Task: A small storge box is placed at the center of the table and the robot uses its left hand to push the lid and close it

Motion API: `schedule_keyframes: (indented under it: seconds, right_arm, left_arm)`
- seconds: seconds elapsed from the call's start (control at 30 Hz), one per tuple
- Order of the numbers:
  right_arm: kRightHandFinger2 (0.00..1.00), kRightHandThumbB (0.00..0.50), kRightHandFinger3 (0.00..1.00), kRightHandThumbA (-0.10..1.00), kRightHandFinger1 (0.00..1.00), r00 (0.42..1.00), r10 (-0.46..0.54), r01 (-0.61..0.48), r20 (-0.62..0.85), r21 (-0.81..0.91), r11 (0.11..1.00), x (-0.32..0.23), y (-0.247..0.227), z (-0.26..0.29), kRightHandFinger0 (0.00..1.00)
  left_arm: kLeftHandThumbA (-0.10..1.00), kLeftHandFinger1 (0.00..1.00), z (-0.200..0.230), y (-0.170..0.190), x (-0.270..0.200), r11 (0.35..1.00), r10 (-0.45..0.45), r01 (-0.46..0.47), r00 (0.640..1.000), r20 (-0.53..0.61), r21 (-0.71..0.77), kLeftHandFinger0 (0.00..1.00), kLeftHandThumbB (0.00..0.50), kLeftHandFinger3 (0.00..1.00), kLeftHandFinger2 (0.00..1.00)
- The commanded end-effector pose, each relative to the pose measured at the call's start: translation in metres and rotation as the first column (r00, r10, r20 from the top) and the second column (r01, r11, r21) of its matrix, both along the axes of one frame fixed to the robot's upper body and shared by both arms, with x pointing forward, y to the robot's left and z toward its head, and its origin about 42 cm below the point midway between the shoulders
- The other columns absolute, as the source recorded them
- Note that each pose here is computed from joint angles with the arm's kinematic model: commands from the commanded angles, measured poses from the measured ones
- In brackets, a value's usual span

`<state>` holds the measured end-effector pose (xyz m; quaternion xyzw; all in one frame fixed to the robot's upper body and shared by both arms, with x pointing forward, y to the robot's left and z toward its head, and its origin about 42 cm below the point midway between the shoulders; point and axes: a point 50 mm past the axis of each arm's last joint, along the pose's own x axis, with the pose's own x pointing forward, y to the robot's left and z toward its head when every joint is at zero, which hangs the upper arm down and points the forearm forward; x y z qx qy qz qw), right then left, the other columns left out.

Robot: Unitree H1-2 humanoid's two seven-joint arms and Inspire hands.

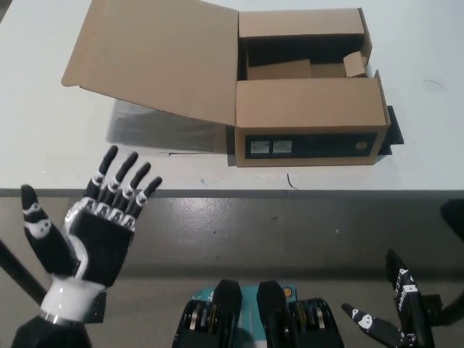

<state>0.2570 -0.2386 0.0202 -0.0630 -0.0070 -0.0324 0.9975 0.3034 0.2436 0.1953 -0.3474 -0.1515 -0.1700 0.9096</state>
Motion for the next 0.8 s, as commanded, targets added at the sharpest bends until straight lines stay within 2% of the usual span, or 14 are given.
schedule_keyframes:
  seconds: [0.0, 0.2, 0.37, 0.77]
  right_arm:
    - [1.0, 0.358, 1.0, 1.0, 1.0, 0.99, -0.021, 0.021, 0.136, 0.0, 1.0, 0.014, 0.001, 0.019, 1.0]
    - [1.0, 0.367, 1.0, 1.0, 1.0, 0.99, -0.021, 0.02, 0.138, 0.005, 1.0, 0.014, 0.003, 0.02, 1.0]
    - [1.0, 0.352, 1.0, 1.0, 1.0, 0.99, -0.019, 0.02, 0.14, -0.005, 1.0, 0.014, 0.002, 0.02, 1.0]
    - [1.0, 0.37, 1.0, 1.0, 1.0, 0.99, -0.021, 0.021, 0.142, -0.003, 1.0, 0.017, 0.003, 0.021, 1.0]
  left_arm:
    - [1.0, 1.0, 0.022, -0.004, 0.039, 0.877, -0.179, 0.128, 0.981, -0.068, -0.463, 1.0, 0.396, 1.0, 1.0]
    - [1.0, 1.0, 0.011, -0.003, 0.055, 0.874, -0.169, 0.09, 0.978, -0.126, -0.477, 1.0, 0.393, 1.0, 1.0]
    - [1.0, 1.0, 0.002, -0.003, 0.065, 0.868, -0.178, 0.084, 0.973, -0.149, -0.489, 1.0, 0.399, 1.0, 1.0]
    - [1.0, 1.0, -0.005, -0.005, 0.094, 0.869, -0.181, 0.066, 0.965, -0.191, -0.49, 1.0, 0.403, 1.0, 1.0]
